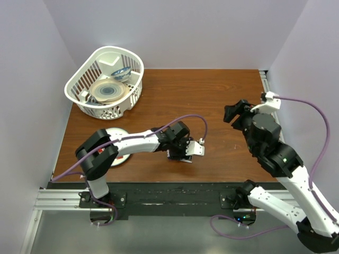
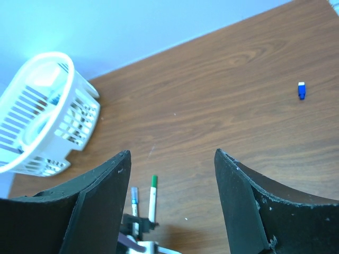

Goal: Insert the pens into the pen caps

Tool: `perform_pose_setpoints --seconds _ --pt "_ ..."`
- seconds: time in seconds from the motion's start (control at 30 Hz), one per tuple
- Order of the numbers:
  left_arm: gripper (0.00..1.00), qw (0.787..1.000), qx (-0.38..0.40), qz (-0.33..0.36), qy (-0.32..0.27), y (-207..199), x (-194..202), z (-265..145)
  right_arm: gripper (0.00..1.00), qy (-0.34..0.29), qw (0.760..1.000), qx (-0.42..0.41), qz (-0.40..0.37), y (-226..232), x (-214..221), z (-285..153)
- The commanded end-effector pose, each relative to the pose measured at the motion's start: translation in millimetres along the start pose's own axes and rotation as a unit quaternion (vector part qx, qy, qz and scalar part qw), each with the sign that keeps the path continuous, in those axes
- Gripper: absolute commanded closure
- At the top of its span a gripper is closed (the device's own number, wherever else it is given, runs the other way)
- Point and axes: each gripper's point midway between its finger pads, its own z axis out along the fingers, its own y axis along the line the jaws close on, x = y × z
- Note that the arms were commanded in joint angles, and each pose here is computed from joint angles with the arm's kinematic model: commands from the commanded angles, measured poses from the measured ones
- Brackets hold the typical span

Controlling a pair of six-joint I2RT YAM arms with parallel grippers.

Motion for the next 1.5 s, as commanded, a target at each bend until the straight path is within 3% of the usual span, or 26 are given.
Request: perform_pose_setpoints --seconds 0.0,0.2,0.43,0.5,0.53,0.6,0.73,0.87,0.93,0.97,1.07,1.17,1.27,1.37,1.47 --pt "0.45 0.999 0.012 0.030 -0.030 -5 -21 10 0.32 -0.031 0.999 0.016 0.020 -11 -16 -9" --pt "0.44 0.999 0.041 0.026 -0.017 -20 -14 23 0.32 -0.032 0.999 0.020 0.012 -15 -18 -13" --pt "0.54 0.999 0.044 0.004 0.009 -28 3 33 0.32 -0.035 0.999 0.023 0.009 -19 -20 -16" --pt "0.61 0.999 0.040 -0.007 0.014 -29 7 35 0.32 -0.031 0.999 0.014 0.012 -16 -18 -17" --pt "0.72 0.999 0.039 -0.011 0.019 -29 10 37 0.32 -0.030 0.999 0.009 0.012 -14 -18 -17" --pt "0.85 0.998 0.044 -0.025 0.030 -33 15 38 0.32 -0.021 1.000 -0.002 0.009 -9 -16 -17" --pt "1.00 0.998 0.036 -0.045 0.030 -33 12 29 0.28 0.008 0.999 -0.040 0.008 6 -4 -17" --pt "1.00 0.992 -0.024 -0.117 -0.040 -10 -17 -2 0.27 0.054 0.994 -0.093 0.020 21 28 -15" --pt "1.00 0.980 -0.048 -0.146 -0.128 8 -50 -34 0.26 0.068 0.991 -0.117 0.025 25 45 -15" --pt "1.00 0.964 -0.059 -0.195 -0.169 19 -53 -44 0.26 0.073 0.989 -0.124 0.027 26 51 -15" --pt "1.00 0.921 -0.062 -0.258 -0.287 26 -76 -86 0.25 0.090 0.982 -0.160 0.035 31 71 -19" --pt "1.00 0.880 -0.065 -0.285 -0.374 21 -88 -119 0.25 0.104 0.973 -0.203 0.044 42 90 -19" --pt "1.00 0.851 -0.041 -0.303 -0.427 10 -99 -139 0.25 0.124 0.951 -0.278 0.060 72 106 -20" --pt "1.00 0.838 -0.024 -0.309 -0.449 4 -106 -150 0.26 0.160 0.922 -0.345 0.074 98 120 -28" --pt "1.00 0.831 -0.023 -0.308 -0.463 3 -110 -160 0.30 0.177 0.912 -0.358 0.091 105 130 -26"
